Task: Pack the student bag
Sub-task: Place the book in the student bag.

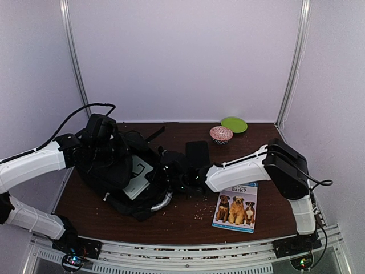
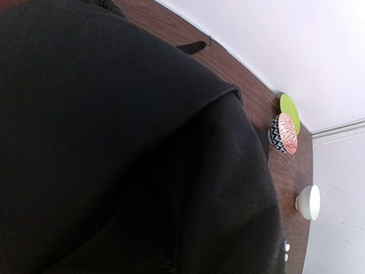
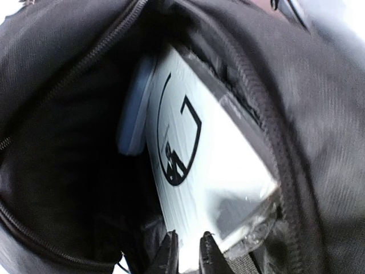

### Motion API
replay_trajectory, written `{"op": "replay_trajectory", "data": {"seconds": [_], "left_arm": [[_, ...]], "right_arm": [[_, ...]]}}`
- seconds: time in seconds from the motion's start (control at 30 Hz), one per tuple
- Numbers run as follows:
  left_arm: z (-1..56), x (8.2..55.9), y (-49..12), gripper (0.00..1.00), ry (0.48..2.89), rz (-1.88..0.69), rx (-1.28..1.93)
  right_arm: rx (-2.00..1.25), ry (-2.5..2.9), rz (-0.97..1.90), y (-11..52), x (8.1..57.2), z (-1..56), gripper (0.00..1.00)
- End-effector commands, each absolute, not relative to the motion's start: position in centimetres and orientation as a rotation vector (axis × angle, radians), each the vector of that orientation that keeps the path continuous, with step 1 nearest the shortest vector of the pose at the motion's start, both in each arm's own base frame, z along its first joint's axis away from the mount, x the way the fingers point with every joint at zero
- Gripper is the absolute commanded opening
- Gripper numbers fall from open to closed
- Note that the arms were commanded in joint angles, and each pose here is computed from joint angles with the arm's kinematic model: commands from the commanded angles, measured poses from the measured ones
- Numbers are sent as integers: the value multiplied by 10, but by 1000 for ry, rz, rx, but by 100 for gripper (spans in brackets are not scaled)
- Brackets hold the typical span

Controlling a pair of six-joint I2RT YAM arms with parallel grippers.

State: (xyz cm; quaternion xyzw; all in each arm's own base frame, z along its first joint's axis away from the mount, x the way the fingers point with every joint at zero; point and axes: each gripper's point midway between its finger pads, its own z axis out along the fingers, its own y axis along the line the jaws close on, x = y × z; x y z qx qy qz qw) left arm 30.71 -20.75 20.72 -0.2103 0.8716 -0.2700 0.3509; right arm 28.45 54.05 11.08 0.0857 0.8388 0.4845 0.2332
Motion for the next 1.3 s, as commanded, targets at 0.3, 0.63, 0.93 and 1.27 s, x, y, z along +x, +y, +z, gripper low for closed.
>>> {"op": "replay_trajectory", "data": {"seconds": [0.3,0.63,0.93,1.27], "left_arm": [[242,313,-237,0,2169,-900,-468],[243,314,-236,0,2168,-891,-463],[243,309,-250,0,2192,-959,-409],[248,301,-276,0,2216,-1029,-313]], "right_arm": [[198,2263,1304,537,297,139,42],[247,2328,1264,527,290,111,51],[223,2357,1302,555,300,100,38],[93,2352,1400,594,303,121,31]]}}
